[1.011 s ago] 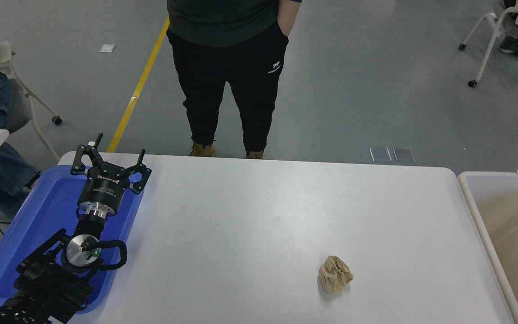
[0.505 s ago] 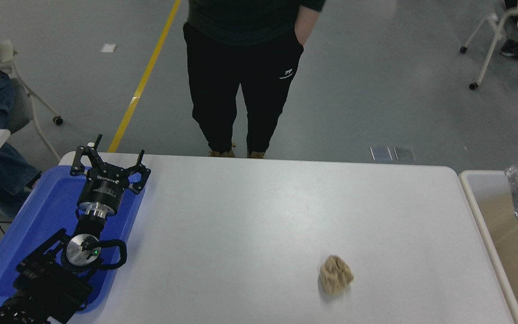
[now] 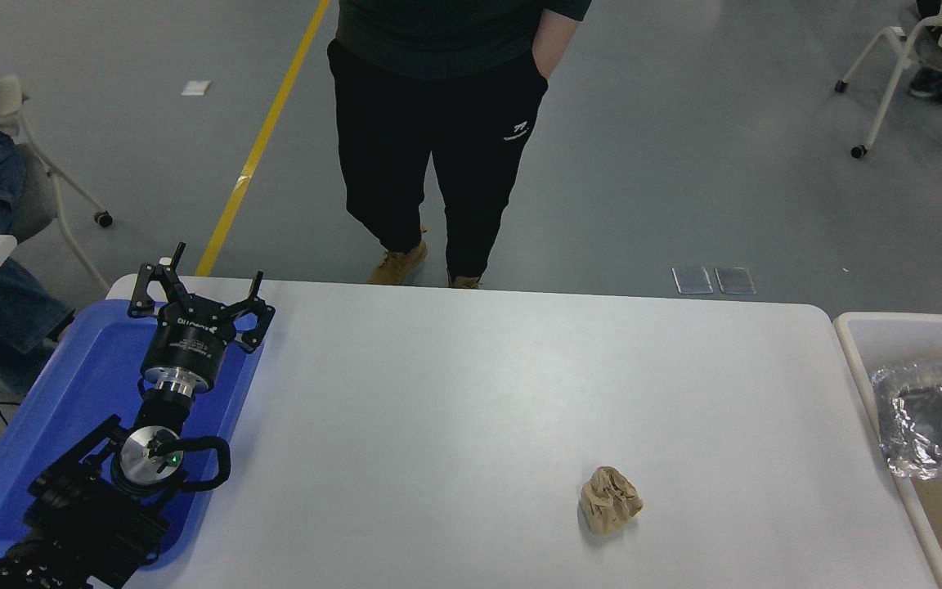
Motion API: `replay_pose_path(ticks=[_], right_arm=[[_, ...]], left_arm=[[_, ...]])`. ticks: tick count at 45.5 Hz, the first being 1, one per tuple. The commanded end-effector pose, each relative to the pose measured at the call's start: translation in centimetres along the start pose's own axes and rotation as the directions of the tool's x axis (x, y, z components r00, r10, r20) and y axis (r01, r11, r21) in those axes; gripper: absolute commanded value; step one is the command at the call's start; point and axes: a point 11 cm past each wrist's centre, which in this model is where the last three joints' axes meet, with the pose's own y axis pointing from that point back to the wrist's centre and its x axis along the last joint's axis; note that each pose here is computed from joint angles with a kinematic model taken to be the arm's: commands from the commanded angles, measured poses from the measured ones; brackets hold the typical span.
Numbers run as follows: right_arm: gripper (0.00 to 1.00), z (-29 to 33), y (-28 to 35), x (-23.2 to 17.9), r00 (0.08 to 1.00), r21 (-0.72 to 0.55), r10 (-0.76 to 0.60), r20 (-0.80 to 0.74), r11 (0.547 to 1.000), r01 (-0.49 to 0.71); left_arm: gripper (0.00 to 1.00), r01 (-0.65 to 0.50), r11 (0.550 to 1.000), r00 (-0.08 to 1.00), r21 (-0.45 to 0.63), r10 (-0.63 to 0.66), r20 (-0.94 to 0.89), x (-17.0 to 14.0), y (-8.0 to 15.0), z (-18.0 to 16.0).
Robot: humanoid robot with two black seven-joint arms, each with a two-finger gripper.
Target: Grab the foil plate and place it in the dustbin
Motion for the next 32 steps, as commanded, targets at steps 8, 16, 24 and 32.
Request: replay_pose_path(ticks=[8, 16, 24, 32], right_arm=[[0.0, 1.1, 0.1, 0.0, 0.998, -0.048, 0.023, -0.063, 0.999, -0.026], [0.0, 2.0, 0.3, 0.7, 0.994, -0.065, 0.038, -0.098, 0.997, -0.045], [0.0, 2.4, 0.4, 0.9, 0.994, -0.075, 0.042, -0.105, 0.996, -0.051], [0.0, 3.4, 0.6, 1.1, 0.993, -0.094, 0.045, -0.106, 0.994, -0.055]], left_arm=[[1.0, 0.0, 1.0, 1.0, 0.001, 0.0, 0.001, 0.0, 0.0, 0.0], [1.0, 0.0, 1.0, 1.0, 0.0, 0.0, 0.0, 0.0, 0.0, 0.0], [1.0, 0.0, 1.0, 1.0, 0.001, 0.0, 0.001, 0.0, 0.0, 0.0], [1.0, 0.0, 1.0, 1.0, -0.002, 0.0, 0.0, 0.0, 0.0, 0.0]])
